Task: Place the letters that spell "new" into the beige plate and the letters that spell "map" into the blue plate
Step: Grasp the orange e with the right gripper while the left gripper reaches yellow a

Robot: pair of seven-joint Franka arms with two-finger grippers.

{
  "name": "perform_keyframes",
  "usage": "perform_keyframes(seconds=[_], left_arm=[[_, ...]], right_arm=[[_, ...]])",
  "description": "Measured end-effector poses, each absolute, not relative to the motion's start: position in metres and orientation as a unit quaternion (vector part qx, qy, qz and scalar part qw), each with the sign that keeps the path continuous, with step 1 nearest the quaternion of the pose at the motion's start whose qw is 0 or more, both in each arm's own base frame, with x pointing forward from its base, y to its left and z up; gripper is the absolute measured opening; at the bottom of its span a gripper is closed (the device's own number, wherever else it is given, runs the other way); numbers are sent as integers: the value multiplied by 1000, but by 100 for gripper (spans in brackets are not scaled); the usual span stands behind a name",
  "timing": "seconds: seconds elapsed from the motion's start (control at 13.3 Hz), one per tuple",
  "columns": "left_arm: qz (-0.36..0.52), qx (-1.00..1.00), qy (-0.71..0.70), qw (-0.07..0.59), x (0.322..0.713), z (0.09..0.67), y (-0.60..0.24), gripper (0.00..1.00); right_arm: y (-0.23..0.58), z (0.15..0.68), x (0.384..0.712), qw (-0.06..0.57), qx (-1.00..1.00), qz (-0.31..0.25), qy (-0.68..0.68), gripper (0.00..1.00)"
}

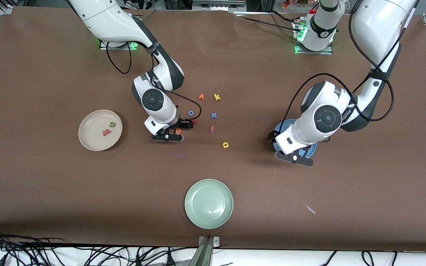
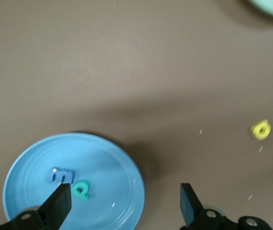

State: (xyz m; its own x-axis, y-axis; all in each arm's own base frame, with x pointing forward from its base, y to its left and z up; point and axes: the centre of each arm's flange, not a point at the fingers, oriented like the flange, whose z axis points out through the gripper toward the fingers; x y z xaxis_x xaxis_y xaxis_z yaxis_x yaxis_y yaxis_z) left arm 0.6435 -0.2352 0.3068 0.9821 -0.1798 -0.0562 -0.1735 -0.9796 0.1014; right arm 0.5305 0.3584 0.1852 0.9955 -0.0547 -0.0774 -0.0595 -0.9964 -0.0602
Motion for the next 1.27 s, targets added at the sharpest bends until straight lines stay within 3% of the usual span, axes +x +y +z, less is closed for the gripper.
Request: perform_keyframes(seconds=[0.45,0.6,0.67,0.82,0.97,1.2,1.27], left_arm=[[-45,997,16,63,637,279,-335,100],[-47,996,49,56,627,266,-366,100],[-46,996,65,47,621,258,-379,100],[-41,994,98,38,611,248,-401,100],[-36,991,122,41,606,244,-412,100],[-36,990,131,41,607,243,-412,100],[-36,990,131,41,606,243,-412,100]], right_arm=[[356,172,531,29,-998,41,31,85],[355,172,532,29,-998,40,32,70],[355,172,532,29,-998,40,32,70],[354,173,533,29,-998,39,33,54],[354,174,534,29,-998,39,33,45],[355,174,535,30,-998,38,33,41],[355,175,535,30,-998,37,33,35]])
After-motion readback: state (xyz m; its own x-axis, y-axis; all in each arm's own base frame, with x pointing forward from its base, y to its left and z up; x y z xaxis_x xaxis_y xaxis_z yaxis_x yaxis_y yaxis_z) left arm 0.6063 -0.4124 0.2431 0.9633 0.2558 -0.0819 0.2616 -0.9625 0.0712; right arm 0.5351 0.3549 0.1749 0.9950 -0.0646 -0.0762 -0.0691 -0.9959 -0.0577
